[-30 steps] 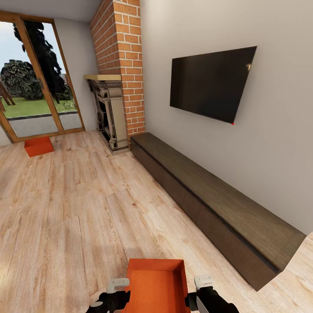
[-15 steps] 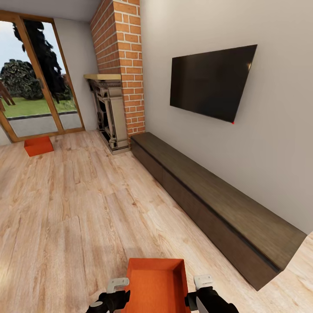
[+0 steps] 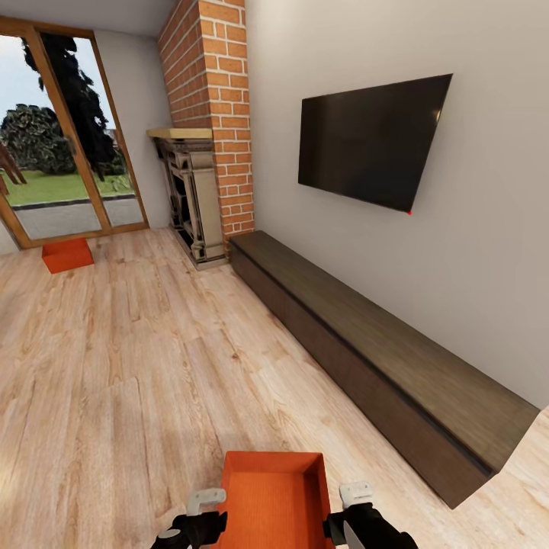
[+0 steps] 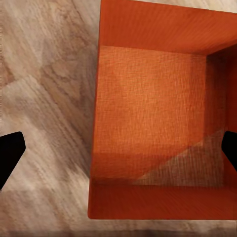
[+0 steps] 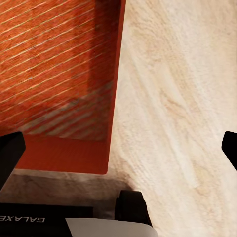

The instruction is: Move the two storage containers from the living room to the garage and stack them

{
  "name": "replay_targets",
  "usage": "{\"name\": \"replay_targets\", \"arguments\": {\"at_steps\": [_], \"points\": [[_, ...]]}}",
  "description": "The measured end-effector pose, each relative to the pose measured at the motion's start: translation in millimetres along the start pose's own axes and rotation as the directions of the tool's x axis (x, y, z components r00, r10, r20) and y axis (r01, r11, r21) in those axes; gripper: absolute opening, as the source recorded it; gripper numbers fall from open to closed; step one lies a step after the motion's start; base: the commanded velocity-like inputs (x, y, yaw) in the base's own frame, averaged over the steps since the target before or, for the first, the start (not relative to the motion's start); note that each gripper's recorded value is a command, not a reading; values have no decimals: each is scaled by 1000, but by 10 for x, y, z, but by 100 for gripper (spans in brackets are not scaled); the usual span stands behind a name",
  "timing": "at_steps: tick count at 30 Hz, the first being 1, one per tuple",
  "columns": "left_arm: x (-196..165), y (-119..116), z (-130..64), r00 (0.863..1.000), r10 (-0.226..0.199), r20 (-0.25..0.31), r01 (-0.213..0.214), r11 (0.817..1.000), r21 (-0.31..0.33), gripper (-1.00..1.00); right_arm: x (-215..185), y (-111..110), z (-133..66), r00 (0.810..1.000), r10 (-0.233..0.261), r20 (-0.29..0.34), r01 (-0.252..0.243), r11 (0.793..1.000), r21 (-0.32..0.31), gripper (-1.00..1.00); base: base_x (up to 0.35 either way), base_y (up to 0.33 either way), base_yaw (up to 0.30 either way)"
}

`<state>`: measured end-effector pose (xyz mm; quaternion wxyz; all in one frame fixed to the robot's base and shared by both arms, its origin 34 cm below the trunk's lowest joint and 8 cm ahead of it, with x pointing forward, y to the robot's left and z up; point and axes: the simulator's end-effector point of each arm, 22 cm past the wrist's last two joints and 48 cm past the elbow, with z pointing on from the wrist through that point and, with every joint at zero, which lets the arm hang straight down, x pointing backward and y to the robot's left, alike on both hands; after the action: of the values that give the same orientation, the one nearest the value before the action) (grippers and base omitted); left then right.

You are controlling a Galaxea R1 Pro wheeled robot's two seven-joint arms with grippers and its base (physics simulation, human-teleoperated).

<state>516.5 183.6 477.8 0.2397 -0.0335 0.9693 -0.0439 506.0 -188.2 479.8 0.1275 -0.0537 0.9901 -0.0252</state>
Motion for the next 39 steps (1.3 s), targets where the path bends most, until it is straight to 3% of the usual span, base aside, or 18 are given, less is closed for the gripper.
{"name": "replay_targets", "arguments": {"at_steps": [9, 39], "points": [[86, 109, 134, 1000, -1, -1, 1, 999, -42, 100, 51, 14, 152, 1000, 0, 0, 0, 1000, -1, 100, 0, 0, 0], [377, 171, 604, 1000, -1, 10, 2, 999, -43, 100, 249, 64, 682, 1000, -4, 2, 4, 1000, -2, 100, 0, 0, 0]]}}
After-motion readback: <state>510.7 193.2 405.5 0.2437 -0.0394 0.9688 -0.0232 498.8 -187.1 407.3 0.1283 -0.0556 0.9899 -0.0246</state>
